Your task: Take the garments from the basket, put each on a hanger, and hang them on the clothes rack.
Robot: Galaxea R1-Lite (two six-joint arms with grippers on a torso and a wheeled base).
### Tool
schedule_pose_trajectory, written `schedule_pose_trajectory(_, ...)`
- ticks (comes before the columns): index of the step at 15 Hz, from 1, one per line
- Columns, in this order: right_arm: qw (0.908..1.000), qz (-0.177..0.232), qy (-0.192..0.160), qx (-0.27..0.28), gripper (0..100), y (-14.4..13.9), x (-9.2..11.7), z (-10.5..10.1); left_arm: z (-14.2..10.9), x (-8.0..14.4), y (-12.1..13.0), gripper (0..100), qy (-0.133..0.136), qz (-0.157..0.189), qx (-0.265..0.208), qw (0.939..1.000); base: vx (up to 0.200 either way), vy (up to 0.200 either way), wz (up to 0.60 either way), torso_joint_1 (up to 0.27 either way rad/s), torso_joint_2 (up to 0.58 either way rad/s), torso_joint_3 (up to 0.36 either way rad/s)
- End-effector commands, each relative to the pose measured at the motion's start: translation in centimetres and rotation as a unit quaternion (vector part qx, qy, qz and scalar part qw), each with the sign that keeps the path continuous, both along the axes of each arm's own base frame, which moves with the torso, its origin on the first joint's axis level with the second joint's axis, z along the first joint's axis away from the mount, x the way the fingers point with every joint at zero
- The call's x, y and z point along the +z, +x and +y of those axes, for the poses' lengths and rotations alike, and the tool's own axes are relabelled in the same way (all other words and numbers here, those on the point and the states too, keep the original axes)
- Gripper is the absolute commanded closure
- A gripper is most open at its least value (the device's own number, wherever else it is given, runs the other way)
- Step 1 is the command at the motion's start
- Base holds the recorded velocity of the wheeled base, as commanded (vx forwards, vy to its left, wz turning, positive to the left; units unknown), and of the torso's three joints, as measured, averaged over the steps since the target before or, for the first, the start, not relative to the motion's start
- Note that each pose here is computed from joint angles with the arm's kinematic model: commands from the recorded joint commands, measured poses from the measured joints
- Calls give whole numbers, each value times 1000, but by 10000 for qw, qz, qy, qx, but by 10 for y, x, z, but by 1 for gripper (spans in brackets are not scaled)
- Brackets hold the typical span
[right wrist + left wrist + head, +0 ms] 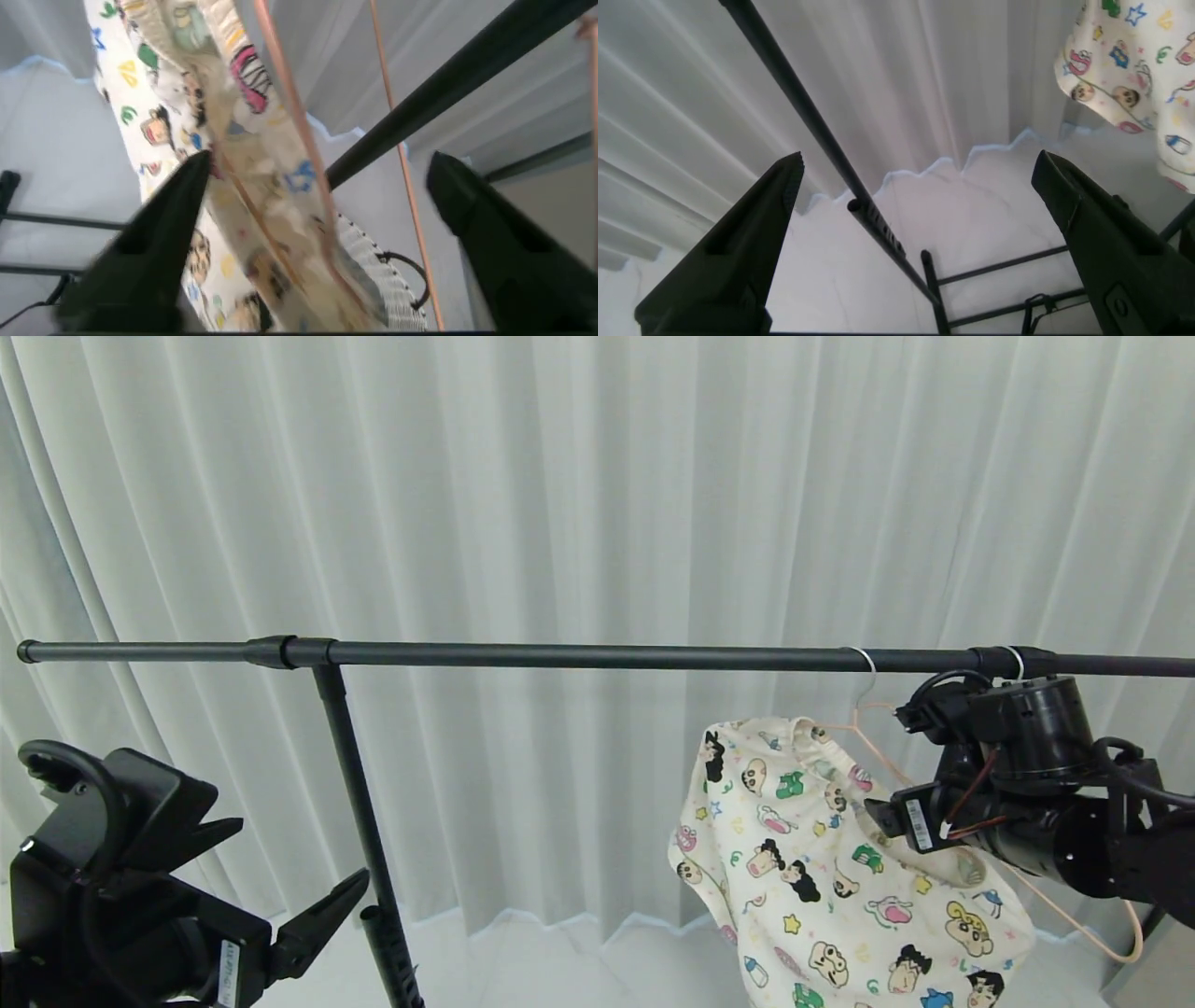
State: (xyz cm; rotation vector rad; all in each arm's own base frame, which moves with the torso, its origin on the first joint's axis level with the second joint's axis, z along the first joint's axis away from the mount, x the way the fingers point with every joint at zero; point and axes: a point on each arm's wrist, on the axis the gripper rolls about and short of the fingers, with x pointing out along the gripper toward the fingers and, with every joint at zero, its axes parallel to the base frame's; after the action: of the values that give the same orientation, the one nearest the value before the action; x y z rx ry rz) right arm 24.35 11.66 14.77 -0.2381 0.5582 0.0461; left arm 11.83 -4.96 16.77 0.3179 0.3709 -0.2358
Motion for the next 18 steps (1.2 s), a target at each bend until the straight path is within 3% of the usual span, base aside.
schedule_pose_trajectory(1,9994,-283,156,87,0,-16,17,-4,2,-1,0,0,3,7,96,10000,0,0,0,0,0,0)
schedule_pose_trajectory(6,9955,-840,421,137,0,-44,49,-18,15,-6,3,0,32,101,612,9981,0,0,0,0,0,0)
schedule_pose_trajectory(10,9950,-593,-657,470,0,-86,37,-47,36,-16,-4,0,82,177,1403,9899,-100,0,0,-1,2,-2)
schedule_pose_trajectory(14,9932,-723,-875,241,0,-95,40,-61,45,-25,-10,0,119,295,1771,9837,-200,0,0,-1,1,4)
schedule_pose_trajectory(15,9911,-768,-1082,74,0,-101,40,-72,51,-34,-14,0,122,454,2060,9774,-200,0,0,-17,2,7)
schedule_pose_trajectory(18,9895,-681,-1238,-318,0,-116,29,-90,57,-49,-25,0,149,674,2367,9691,-200,0,0,2,4,4)
